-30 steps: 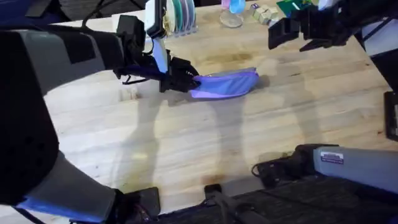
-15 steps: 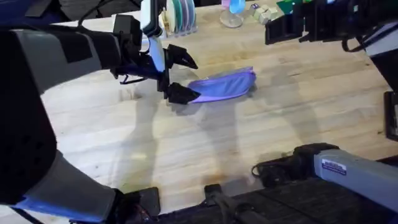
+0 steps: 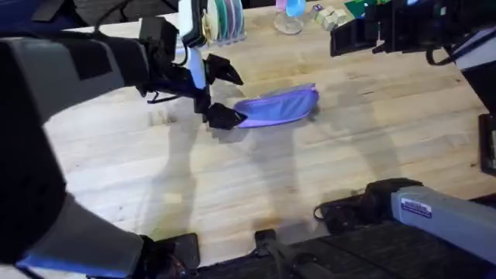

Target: Unzip the bag, pick up the pens from the table one at a time and place them inside, then zip the bag closed.

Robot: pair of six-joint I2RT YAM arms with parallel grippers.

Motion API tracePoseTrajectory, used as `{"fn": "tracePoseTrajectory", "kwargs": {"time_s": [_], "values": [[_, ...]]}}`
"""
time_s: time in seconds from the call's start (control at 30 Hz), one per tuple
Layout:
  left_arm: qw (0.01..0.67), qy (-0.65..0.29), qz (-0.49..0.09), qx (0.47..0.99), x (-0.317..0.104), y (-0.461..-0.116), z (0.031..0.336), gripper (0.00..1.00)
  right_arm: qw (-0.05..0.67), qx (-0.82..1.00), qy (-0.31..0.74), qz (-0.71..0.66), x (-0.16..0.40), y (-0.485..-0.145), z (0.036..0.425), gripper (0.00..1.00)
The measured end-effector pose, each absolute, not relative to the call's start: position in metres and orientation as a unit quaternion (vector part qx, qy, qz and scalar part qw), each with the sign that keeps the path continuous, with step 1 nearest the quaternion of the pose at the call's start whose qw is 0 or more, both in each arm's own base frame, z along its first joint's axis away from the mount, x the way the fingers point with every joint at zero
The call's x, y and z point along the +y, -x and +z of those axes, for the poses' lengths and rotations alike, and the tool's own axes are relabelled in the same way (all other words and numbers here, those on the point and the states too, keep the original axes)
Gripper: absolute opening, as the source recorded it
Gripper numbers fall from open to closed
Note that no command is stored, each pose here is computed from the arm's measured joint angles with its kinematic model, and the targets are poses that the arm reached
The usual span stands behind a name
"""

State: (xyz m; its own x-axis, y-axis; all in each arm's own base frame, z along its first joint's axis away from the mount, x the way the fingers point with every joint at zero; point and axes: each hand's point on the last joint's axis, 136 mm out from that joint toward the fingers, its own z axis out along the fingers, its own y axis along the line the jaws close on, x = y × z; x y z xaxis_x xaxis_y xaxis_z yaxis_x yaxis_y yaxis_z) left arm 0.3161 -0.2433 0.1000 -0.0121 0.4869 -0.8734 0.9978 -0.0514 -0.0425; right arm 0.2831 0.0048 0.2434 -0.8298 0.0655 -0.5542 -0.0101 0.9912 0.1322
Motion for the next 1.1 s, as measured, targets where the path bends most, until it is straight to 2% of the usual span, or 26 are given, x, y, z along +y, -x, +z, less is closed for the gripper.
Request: {"fn": "tracePoseTrajectory", "kwargs": {"time_s": [0.1, 0.23, 0.53, 0.77, 1.1], "values": [[0.355, -0.631, -0.342, 0.599, -0.239, -0.321, 0.118, 0.995, 0.295, 0.953, -0.014, 0.065, 0.005, -0.282, 0.246, 0.997], [0.393, -0.638, -0.285, 0.598, -0.232, -0.325, 0.158, 0.995, 0.313, 0.947, -0.009, 0.065, 0.008, -0.276, 0.256, 0.997], [0.422, -0.568, -0.187, 0.681, -0.196, -0.307, 0.232, 0.993, 0.343, 0.937, -0.001, 0.065, 0.011, -0.266, 0.272, 0.998], [0.423, -0.49, -0.124, 0.752, -0.156, -0.273, 0.263, 0.993, 0.343, 0.937, -0.001, 0.065, 0.011, -0.266, 0.272, 0.998], [0.454, -0.387, -0.071, 0.799, -0.117, -0.244, 0.291, 0.993, 0.343, 0.937, -0.001, 0.065, 0.011, -0.266, 0.272, 0.997]]}}
